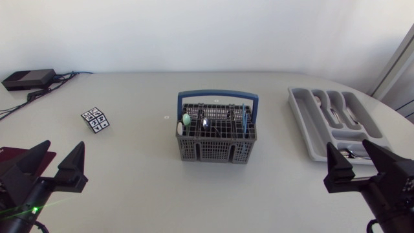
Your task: Transfer all utensils from the basket to the drawer tray.
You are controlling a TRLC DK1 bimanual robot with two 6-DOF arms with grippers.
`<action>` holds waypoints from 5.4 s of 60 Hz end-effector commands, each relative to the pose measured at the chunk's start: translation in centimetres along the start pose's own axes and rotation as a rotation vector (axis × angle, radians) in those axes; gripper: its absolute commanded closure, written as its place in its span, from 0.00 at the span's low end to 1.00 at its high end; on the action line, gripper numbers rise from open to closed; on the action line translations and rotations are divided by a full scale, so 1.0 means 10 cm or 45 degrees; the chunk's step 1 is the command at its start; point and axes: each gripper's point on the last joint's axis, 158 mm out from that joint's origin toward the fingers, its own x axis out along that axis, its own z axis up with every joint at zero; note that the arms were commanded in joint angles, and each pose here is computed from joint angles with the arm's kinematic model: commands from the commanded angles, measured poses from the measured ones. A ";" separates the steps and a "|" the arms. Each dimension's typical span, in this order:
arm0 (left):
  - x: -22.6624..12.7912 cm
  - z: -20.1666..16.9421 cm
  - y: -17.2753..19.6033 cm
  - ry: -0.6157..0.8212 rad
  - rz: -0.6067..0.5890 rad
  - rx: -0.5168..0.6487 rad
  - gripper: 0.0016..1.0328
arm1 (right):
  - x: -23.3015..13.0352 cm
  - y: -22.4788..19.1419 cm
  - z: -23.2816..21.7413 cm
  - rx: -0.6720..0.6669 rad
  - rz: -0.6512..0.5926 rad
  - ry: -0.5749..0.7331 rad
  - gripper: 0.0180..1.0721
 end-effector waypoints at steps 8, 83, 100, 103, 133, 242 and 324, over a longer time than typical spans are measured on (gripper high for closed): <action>0.02 -0.20 0.00 0.055 0.006 -0.028 0.04 | 0.01 0.00 -0.10 0.010 -0.004 0.024 0.05; 0.46 -0.27 -0.87 0.818 -0.337 0.349 0.05 | 0.62 1.02 0.05 -0.164 0.367 0.555 0.05; 0.41 -0.29 -1.12 0.841 -0.492 0.317 0.05 | 0.74 1.62 -0.23 -0.313 0.719 0.776 0.06; 0.40 -0.28 -1.15 0.839 -0.509 0.311 0.05 | 0.77 1.68 -0.20 -0.312 0.733 0.763 0.11; 0.35 -0.21 -1.28 0.818 -0.614 0.304 0.06 | 1.10 1.98 -0.36 -0.381 0.770 0.764 0.64; 0.34 -0.05 -1.77 0.603 -0.827 0.503 0.05 | 1.01 -0.10 0.37 -0.061 0.363 0.923 0.95; 0.56 0.09 -2.80 0.301 -1.149 1.256 0.12 | 2.29 -0.74 -1.12 0.120 0.216 1.355 0.07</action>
